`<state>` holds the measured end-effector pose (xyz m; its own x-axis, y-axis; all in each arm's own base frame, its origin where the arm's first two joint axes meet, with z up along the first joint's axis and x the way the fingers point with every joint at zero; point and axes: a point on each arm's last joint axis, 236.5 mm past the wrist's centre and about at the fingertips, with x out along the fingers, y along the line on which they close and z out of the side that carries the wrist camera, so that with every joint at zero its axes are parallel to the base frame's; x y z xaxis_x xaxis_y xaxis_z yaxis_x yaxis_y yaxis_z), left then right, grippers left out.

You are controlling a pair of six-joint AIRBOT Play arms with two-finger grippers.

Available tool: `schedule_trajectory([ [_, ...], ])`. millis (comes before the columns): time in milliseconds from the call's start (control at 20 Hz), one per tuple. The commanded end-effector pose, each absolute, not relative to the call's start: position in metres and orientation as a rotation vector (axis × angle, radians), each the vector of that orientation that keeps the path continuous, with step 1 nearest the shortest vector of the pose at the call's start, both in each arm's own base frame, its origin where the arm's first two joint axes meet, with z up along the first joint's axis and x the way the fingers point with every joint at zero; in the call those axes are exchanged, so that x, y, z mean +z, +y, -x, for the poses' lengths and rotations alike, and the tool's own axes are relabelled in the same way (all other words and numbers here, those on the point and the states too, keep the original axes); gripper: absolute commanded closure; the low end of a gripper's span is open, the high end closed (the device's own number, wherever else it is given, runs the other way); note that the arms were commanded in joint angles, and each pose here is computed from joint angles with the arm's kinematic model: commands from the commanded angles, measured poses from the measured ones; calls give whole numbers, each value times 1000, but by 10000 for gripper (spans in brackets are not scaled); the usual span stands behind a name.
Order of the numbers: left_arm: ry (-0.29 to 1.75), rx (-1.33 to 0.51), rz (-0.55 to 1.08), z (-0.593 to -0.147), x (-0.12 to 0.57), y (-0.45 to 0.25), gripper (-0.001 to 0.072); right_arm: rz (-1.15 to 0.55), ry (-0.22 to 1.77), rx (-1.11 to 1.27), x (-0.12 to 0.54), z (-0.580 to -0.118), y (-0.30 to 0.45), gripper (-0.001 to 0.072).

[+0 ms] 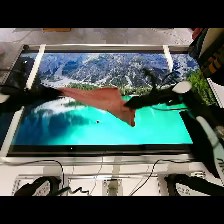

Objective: Fold the clothes and pants, and hang the long-sleeved shirts on hangers.

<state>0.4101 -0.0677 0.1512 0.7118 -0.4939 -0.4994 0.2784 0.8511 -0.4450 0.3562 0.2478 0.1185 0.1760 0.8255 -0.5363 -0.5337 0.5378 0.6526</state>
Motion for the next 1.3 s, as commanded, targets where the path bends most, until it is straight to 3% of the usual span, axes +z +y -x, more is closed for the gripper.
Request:
schedule_trajectory([
  [0,198,-344,216,-360,300,-53,701,-355,782,986,225,-349,243,687],
  [250,-179,-339,103,-234,412,-73,704,-375,510,1080,353,-272,243,687],
  [400,-281,-330,121,-177,433,-79,705,-391,408,1094,397,-214,234,687],
  [500,-246,-322,166,-167,426,-80,706,-406,359,1087,415,-183,227,687],
  [700,108,-319,228,-208,350,-79,706,-499,480,868,377,-216,204,687],
  [950,541,-431,309,-312,241,-92,705,-855,710,517,220,-318,183,687],
  [1100,760,-533,304,-373,150,-139,704,-1013,747,282,131,-365,158,687],
  [1250,849,-568,280,-412,70,-203,705,-1042,751,142,79,-403,141,687],
])
